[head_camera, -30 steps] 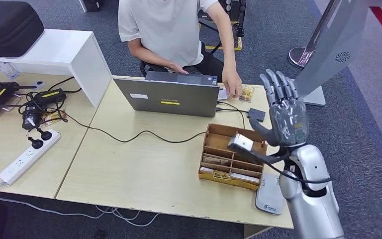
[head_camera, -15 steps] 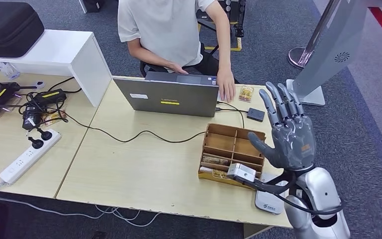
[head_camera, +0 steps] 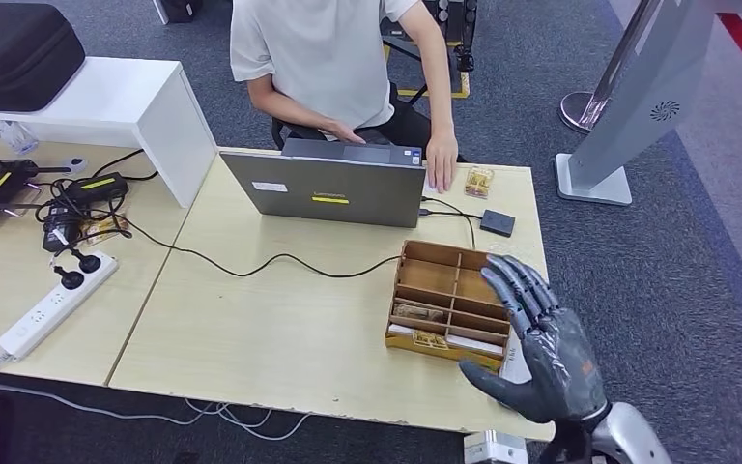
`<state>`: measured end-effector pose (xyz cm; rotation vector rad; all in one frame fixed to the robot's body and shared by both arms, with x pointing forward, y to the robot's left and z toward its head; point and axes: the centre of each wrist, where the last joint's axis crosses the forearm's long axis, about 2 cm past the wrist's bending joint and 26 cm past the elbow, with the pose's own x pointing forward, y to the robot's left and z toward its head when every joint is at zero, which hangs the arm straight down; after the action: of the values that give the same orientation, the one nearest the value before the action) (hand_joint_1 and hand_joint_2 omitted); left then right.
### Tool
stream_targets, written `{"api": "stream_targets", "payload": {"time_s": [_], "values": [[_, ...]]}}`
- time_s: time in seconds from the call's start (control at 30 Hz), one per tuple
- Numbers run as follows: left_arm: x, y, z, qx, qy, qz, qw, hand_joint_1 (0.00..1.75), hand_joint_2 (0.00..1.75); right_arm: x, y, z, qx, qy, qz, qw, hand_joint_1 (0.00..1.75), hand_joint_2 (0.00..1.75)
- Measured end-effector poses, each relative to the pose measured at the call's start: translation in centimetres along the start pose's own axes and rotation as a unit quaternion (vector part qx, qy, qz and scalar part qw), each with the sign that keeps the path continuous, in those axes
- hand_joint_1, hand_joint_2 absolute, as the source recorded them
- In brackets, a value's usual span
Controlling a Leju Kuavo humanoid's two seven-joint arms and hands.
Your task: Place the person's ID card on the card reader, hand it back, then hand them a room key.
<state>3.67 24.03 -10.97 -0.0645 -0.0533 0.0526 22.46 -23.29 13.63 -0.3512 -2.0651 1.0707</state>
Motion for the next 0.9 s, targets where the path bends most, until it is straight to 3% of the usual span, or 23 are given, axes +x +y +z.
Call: {"api": "stream_targets", "payload": {"time_s": [0.17, 0.3, 0.53, 0.9], "values": [[0.3, 0.1, 0.0, 0.001, -0.003, -0.004, 1.0, 0.0, 1.75, -1.4, 4.4, 2.3, 0.148, 0.022, -0.114, 0.982, 0.0, 1.75], [0.4, 0.3, 0.0, 0.001, -0.005, -0.006, 1.0, 0.0, 1.75, -2.4, 7.3, 3.4, 0.158, 0.039, -0.112, 0.98, 0.0, 1.75], [0.6, 0.4, 0.0, 0.002, -0.006, -0.009, 1.0, 0.0, 1.75, -2.6, 9.8, 3.6, 0.203, 0.066, -0.129, 0.968, 0.0, 1.75], [0.6, 0.4, 0.0, 0.001, -0.006, -0.019, 1.0, 0.0, 1.75, -2.0, 12.6, 1.2, 0.194, 0.075, -0.116, 0.971, 0.0, 1.75]]}}
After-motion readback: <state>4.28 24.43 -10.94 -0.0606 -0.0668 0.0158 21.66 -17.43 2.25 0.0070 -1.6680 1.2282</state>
